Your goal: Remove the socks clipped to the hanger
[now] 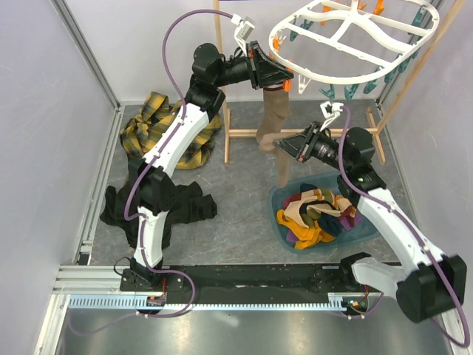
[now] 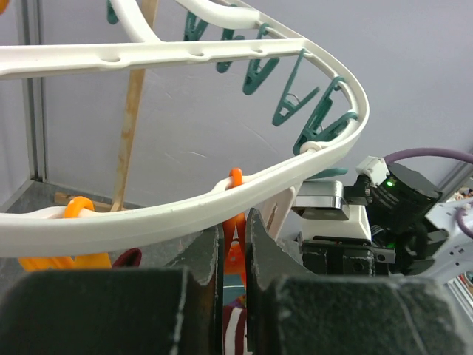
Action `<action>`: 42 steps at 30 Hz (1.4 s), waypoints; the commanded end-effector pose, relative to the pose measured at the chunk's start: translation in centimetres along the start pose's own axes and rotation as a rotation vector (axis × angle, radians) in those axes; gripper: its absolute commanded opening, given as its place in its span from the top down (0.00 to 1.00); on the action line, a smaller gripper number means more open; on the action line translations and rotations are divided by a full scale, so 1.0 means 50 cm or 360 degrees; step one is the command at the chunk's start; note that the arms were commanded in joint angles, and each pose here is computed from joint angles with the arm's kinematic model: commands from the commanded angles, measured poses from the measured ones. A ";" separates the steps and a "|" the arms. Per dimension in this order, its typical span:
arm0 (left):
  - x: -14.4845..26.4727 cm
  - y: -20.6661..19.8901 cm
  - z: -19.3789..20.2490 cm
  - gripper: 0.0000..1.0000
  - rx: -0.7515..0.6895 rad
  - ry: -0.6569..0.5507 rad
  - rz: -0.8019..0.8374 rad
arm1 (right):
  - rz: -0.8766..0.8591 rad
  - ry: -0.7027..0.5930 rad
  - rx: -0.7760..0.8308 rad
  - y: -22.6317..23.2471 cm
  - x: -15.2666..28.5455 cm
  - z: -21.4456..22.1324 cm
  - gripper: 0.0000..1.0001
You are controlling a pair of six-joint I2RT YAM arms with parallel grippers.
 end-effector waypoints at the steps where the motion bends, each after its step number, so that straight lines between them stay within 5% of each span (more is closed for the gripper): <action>1: -0.008 -0.030 -0.034 0.98 -0.0050 -0.0084 -0.0034 | 0.0607 0.0006 -0.0225 -0.027 0.062 0.032 0.85; 7: -0.008 -0.043 -0.030 0.97 -0.0096 -0.0108 -0.0086 | 0.1043 -0.0144 -0.0424 -0.032 0.138 0.058 0.82; 15: -0.001 -0.040 -0.024 0.91 -0.0125 -0.0120 -0.0238 | 0.1775 -0.0021 -0.0670 -0.113 0.214 0.177 0.77; 27: 0.026 -0.055 -0.010 0.62 -0.0159 -0.0134 -0.0383 | 0.2417 -0.0113 -0.0960 -0.184 0.306 0.336 0.53; 36: 0.051 -0.079 0.015 0.50 -0.0165 -0.0128 -0.0429 | 0.2452 -0.0188 -0.0737 -0.145 0.326 0.248 0.27; 42: 0.063 -0.085 0.025 0.27 -0.0184 -0.0106 -0.0448 | 0.2111 -0.0324 -0.0539 -0.090 0.320 0.166 0.21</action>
Point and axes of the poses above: each gripper's point midway between its finger pads, its own x axis back along the fingers, its own y axis along the line the jaws close on, z = x × y, the point moved 8 cm from there along x, back along the fingers, and after that the axes turned 6 degrees about x, right-handed, at the moved point
